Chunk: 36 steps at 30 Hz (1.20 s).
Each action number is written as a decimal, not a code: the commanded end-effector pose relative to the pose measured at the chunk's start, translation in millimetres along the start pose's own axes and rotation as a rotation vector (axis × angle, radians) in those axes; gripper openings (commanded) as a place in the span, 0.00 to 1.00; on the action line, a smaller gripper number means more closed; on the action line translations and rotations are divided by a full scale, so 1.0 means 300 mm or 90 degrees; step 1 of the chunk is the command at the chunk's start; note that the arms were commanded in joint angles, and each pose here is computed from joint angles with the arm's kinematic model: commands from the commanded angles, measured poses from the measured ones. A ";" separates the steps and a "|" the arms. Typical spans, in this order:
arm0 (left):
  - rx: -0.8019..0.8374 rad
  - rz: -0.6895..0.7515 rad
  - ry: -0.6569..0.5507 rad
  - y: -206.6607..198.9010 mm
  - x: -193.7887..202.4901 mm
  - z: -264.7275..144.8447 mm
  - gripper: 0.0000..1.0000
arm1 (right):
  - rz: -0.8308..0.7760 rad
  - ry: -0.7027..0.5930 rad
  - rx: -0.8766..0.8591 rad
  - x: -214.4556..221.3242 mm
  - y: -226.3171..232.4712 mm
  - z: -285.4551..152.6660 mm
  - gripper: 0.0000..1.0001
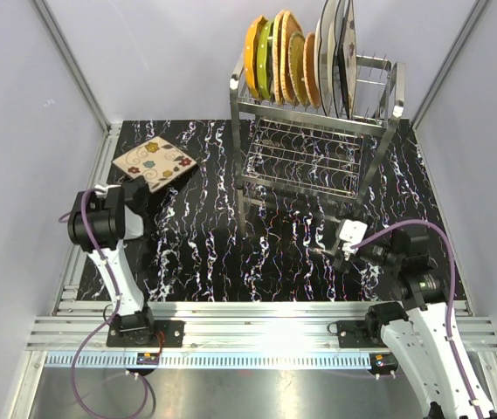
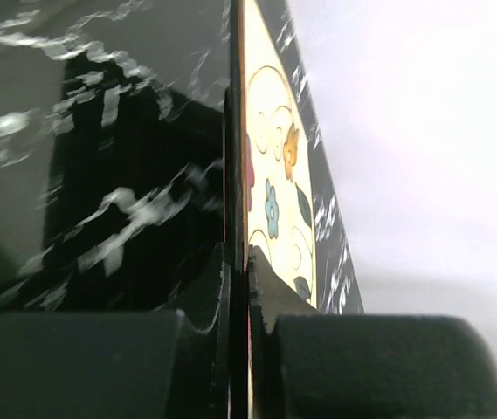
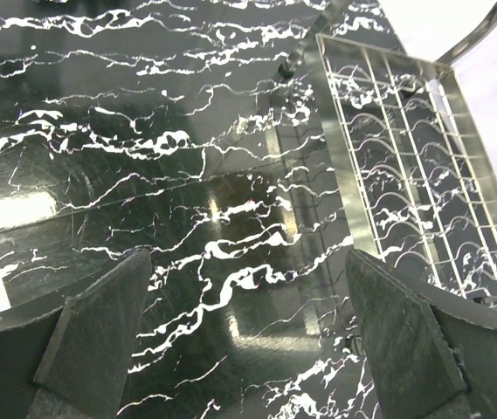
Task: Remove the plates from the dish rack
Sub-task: Place the plate on the table
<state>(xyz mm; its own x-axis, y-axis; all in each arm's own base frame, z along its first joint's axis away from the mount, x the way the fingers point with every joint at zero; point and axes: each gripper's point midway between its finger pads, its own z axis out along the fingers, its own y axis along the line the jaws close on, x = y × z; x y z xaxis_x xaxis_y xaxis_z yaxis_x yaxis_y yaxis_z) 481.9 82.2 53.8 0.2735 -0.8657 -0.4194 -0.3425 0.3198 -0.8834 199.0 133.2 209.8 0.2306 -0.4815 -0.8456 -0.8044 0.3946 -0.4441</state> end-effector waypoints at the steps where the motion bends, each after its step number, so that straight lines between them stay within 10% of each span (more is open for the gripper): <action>1: 0.160 -0.067 -0.247 -0.319 -0.221 0.070 0.00 | -0.022 -0.002 0.016 -0.038 -0.038 -0.012 1.00; 19: -0.042 -0.041 -0.281 -0.134 -0.142 0.255 0.15 | -0.039 0.017 0.045 -0.066 -0.086 -0.038 1.00; 36: -0.082 0.014 -0.147 -0.079 -0.093 0.147 0.99 | -0.024 0.010 0.074 -0.156 -0.110 -0.101 1.00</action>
<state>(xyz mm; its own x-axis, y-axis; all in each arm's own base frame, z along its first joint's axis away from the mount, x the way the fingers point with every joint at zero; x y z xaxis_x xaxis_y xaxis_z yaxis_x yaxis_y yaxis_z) 535.1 109.0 64.9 0.4832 -0.7495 -0.4524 -0.4347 0.2432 -0.8671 202.9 120.6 250.0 0.2457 -0.5257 -0.8144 -0.7442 0.4361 -0.5060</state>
